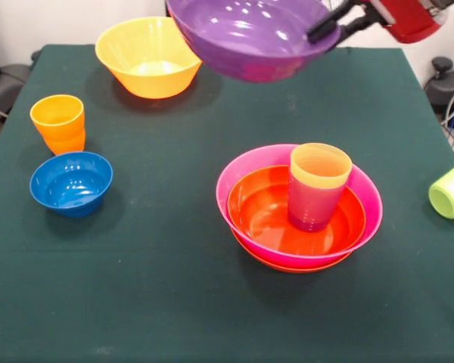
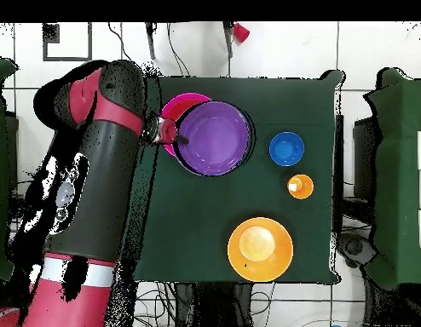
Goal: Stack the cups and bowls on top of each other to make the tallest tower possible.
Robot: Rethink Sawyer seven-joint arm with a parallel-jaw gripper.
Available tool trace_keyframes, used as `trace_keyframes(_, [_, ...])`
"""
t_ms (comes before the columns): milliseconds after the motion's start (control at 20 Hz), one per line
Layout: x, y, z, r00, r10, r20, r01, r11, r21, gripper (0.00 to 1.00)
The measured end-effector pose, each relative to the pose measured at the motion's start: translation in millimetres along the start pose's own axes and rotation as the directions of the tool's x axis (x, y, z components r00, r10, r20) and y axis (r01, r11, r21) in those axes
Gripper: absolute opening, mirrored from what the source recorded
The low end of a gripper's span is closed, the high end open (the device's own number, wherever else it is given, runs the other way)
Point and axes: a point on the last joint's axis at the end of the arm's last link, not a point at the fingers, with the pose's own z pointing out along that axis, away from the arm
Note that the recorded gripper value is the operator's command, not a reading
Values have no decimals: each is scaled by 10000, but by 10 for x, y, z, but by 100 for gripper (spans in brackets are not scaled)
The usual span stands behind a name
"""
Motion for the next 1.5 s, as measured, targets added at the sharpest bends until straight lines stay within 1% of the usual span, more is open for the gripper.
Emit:
trace_keyframes(50, [4,14,-31,9997,-212,-133,207,9993,-307,0])
trace_keyframes(100, [6,21,-53,9992,-330,-216,318,9982,-503,0])
trace_keyframes(150, [7,30,-84,9983,-494,-314,467,9958,-791,0])
trace_keyframes(200, [5,32,-101,9977,-574,-363,537,9938,-973,0])
trace_keyframes(250, [-1,36,-130,9969,-666,-407,609,9901,-1266,0])
trace_keyframes(350, [-20,40,-173,9965,-722,-422,639,9829,-1725,0])
trace_keyframes(400, [-35,37,-207,9964,-723,-439,616,9762,-2079,0])
trace_keyframes(600, [-55,50,-253,9964,-723,-448,566,9567,-2855,0])
trace_keyframes(650, [-74,61,-265,9970,-684,-359,532,9450,-3227,0])
trace_keyframes(700, [-84,66,-268,9974,-655,-305,514,9398,-3377,0])
trace_keyframes(750, [-133,75,-258,9987,-511,-4,471,9238,-3799,0])
trace_keyframes(850, [-163,77,-248,9989,-420,189,461,9175,-3951,0])
trace_keyframes(900, [-208,79,-232,9986,-282,451,443,9100,-4123,0])
trace_keyframes(1000, [-254,78,-212,9974,-142,702,428,9045,-4243,0])
trace_keyframes(1050, [-306,85,-199,9953,8,972,421,8975,-4389,0])
trace_keyframes(1150, [-349,96,-199,9931,110,1167,431,8912,-4515,0])
trace_keyframes(1200, [-356,100,-200,9927,123,1196,437,8897,-4544,0])
trace_keyframes(1250, [-380,114,-200,9917,163,1278,453,8844,-4646,0])
trace_keyframes(1300, [-388,123,-198,9914,170,1298,463,8818,-4693,0])
trace_keyframes(1500, [-405,165,-190,9918,133,1269,509,8710,-4887,0])
